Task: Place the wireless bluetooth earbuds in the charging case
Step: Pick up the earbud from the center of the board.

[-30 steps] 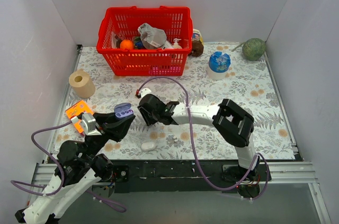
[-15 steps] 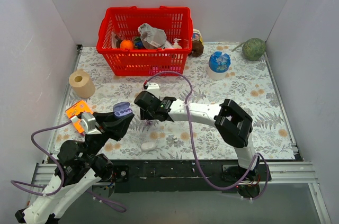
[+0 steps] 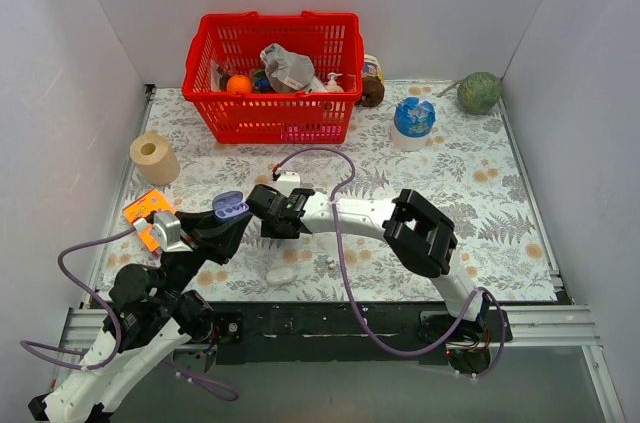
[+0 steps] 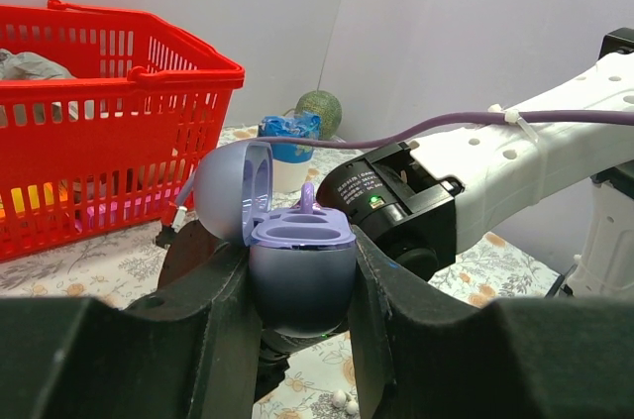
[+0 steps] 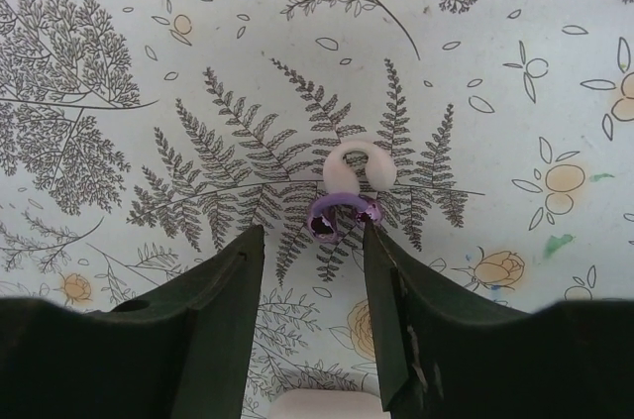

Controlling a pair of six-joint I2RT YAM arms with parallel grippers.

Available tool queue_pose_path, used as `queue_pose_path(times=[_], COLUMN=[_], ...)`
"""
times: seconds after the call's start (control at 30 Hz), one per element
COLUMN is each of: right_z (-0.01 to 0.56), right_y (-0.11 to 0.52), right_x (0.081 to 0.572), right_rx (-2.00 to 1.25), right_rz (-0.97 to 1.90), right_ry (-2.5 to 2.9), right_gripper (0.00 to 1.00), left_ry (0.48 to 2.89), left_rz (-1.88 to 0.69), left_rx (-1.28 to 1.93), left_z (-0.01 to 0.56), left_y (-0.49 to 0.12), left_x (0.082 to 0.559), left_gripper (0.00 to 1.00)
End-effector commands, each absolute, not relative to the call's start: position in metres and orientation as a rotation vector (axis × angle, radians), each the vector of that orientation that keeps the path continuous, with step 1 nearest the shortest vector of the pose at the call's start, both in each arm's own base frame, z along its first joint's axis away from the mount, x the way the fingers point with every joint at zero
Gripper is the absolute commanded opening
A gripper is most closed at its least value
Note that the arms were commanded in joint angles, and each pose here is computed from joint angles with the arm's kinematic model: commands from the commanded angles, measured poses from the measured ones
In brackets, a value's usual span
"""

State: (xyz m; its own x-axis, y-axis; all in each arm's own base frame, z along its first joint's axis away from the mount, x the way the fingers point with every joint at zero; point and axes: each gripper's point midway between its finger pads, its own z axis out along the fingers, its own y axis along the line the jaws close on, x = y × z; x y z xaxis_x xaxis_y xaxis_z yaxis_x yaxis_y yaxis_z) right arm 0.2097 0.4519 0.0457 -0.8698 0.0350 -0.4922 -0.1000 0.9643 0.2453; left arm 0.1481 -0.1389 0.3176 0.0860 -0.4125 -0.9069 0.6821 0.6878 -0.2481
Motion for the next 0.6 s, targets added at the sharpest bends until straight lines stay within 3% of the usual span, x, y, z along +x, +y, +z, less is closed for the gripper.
queue_pose_path(times=[0.0,0.3,0.57], right_z=[0.051,0.038,0.034], right_y=[0.453,0.450,0.444], right_x=[0.221,0.227,0.224], right_rx=[0.070,0.092,0.019], right_rz=[0.346,0.315,0.299], right_ry=[2.585,2.606,2.612], right_gripper=[0.52,0.50,0.39], left_ry=[1.129,1.142,1.149], left_rz=[-0.848,-0.845,-0.851], left_rx=[0.232,0.233,0.232], left_z=[0.340,0.339,0.336], left_y=[-0.120,-0.118,-0.120], left_x=[0.131,0.129,0.131], left_gripper=[0.00,0.00,0.00])
